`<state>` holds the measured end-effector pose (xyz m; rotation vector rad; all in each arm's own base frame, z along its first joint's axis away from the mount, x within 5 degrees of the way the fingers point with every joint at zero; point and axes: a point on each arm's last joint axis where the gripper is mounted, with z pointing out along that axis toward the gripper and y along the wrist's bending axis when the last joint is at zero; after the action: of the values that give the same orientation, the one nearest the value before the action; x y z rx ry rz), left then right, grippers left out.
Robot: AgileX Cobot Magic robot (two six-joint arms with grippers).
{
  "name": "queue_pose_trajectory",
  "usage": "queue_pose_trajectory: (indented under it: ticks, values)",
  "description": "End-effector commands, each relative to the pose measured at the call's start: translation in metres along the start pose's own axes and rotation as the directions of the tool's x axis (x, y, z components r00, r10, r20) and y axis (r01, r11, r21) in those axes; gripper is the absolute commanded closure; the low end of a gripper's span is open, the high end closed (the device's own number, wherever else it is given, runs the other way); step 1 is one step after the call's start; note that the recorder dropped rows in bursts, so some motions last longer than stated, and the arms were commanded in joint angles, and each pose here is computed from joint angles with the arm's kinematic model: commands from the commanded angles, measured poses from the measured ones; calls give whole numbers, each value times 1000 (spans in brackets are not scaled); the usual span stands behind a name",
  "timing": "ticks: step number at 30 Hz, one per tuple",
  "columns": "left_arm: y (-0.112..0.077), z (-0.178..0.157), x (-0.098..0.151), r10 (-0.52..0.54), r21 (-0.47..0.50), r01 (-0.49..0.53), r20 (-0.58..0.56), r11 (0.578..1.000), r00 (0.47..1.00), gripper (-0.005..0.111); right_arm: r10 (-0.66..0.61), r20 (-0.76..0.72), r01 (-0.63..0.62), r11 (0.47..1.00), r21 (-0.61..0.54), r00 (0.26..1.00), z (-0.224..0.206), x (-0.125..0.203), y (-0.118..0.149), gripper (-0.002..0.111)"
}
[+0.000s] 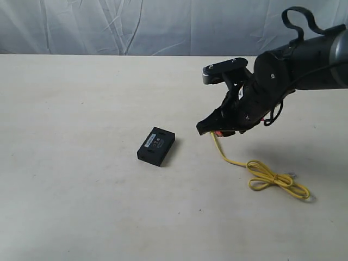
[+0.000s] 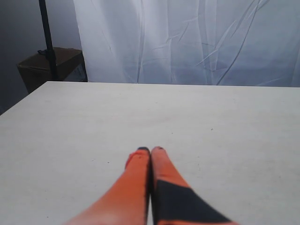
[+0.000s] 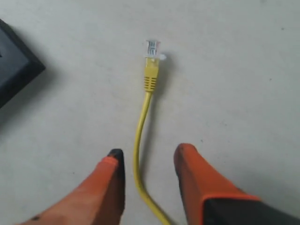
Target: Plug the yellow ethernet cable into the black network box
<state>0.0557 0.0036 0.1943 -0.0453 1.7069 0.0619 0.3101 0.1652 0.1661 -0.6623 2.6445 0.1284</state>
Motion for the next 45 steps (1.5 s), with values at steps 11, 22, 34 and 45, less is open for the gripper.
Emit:
queue_pose_trajectory:
  ticks: [11, 22, 34, 45]
  values:
    - [0, 0, 0, 1, -5, -1, 15, 1000, 1000, 107, 11, -73, -14, 999, -34, 997, 35, 2, 17, 67]
    - [0, 0, 0, 1, -5, -1, 15, 1000, 1000, 107, 30, -128, -32, 999, -11, 991, 53, 9, 15, 69]
    - [0, 0, 0, 1, -5, -1, 15, 1000, 1000, 107, -10, -214, 12, 1000, 11, 977, 58, 19, 13, 108]
    - [0, 0, 0, 1, -5, -1, 15, 1000, 1000, 107, -112, -199, 122, 992, 43, 974, -7, 9, 6, 108]
